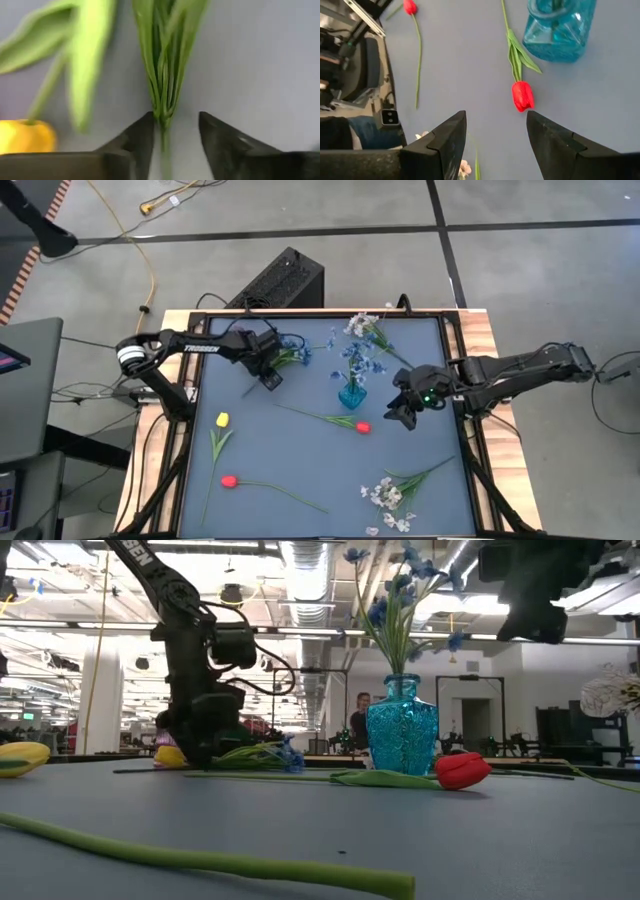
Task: Sort flowers into vase by color
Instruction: Put the blue flowers into the blue vase
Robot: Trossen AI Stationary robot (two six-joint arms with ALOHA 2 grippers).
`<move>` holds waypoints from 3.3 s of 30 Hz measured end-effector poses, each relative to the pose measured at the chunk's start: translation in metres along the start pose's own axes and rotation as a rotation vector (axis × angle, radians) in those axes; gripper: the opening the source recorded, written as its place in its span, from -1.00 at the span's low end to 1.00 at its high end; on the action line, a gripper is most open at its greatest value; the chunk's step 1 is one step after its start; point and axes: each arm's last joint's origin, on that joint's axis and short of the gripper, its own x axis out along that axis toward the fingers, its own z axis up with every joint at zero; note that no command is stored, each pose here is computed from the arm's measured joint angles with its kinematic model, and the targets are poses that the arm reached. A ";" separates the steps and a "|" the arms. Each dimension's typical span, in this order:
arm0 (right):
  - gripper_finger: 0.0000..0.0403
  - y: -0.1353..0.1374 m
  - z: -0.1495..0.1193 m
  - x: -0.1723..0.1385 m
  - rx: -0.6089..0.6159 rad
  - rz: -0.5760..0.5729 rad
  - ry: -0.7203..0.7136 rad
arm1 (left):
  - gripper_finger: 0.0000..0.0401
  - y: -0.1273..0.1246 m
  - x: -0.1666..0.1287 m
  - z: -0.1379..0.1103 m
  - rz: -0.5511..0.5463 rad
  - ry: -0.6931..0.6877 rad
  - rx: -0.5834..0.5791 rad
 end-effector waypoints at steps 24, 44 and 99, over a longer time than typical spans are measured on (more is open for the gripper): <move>0.16 0.043 0.030 -0.032 -0.188 0.158 -0.266 | -1.00 -0.034 -0.114 -0.018 -0.271 -0.484 -0.023; 0.16 0.046 0.035 -0.033 -0.255 0.171 -0.329 | -0.45 -0.061 -0.044 -0.015 -0.165 -0.298 0.198; 0.16 0.090 0.051 -0.009 -0.437 0.383 -0.613 | -0.99 -0.047 -0.173 -0.020 -0.317 -1.044 -0.039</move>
